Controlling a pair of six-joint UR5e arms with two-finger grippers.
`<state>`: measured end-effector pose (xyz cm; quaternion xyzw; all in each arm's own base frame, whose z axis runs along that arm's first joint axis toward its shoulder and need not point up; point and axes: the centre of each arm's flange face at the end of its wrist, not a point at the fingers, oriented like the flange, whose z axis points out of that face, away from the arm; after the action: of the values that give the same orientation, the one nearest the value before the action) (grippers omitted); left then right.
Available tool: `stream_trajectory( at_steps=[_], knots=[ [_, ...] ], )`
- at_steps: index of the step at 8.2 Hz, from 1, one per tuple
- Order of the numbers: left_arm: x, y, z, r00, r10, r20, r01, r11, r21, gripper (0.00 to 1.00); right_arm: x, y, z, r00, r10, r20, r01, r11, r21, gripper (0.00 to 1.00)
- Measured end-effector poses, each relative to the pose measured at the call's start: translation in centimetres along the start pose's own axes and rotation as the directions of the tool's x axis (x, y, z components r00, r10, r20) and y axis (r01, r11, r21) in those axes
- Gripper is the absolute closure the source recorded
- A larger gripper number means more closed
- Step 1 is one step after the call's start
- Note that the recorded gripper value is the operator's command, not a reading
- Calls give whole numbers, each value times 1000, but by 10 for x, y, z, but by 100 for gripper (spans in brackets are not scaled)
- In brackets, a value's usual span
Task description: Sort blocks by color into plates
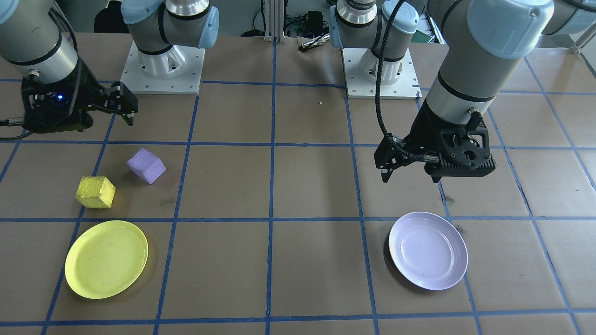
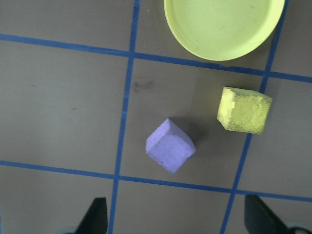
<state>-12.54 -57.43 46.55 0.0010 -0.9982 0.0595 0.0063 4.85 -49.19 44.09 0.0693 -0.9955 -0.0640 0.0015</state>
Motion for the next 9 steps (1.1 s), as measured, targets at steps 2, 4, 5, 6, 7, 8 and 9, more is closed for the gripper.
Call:
stream_trajectory(
  at_steps=[2, 4, 5, 6, 7, 8, 9],
  knots=[
    [0, 0, 1, 1000, 0, 0, 0, 1000, -2, 0, 71, -9, 62, 998, 62, 2, -62, 998, -7, 0],
    [0, 0, 0, 1000, 2, -1, -2, 1000, 0, 0, 110, -9, 131, 996, 86, 18, -85, 996, -15, 0],
    [0, 0, 0, 1000, 4, -1, -4, 1000, 0, 0, 119, -12, 156, 995, 93, 25, -92, 995, -26, 0],
    [0, 0, 0, 1000, 4, 0, -4, 1000, 1, 0, 127, -20, 184, 995, 97, 32, -95, 994, -47, 2],
    [0, 0, 0, 1000, 5, 0, -5, 1000, 1, 0, 133, -28, 210, 994, 100, 36, -98, 993, -67, 19],
    [0, 0, 0, 1000, 5, 1, -5, 1000, 0, 0, 136, -32, 227, 994, 103, 38, -99, 992, -80, 52],
    [0, 0, 0, 1000, 4, 1, -4, 1000, -1, 0, 138, -34, 239, 994, 105, 41, -100, 991, -93, 75]
  ],
)
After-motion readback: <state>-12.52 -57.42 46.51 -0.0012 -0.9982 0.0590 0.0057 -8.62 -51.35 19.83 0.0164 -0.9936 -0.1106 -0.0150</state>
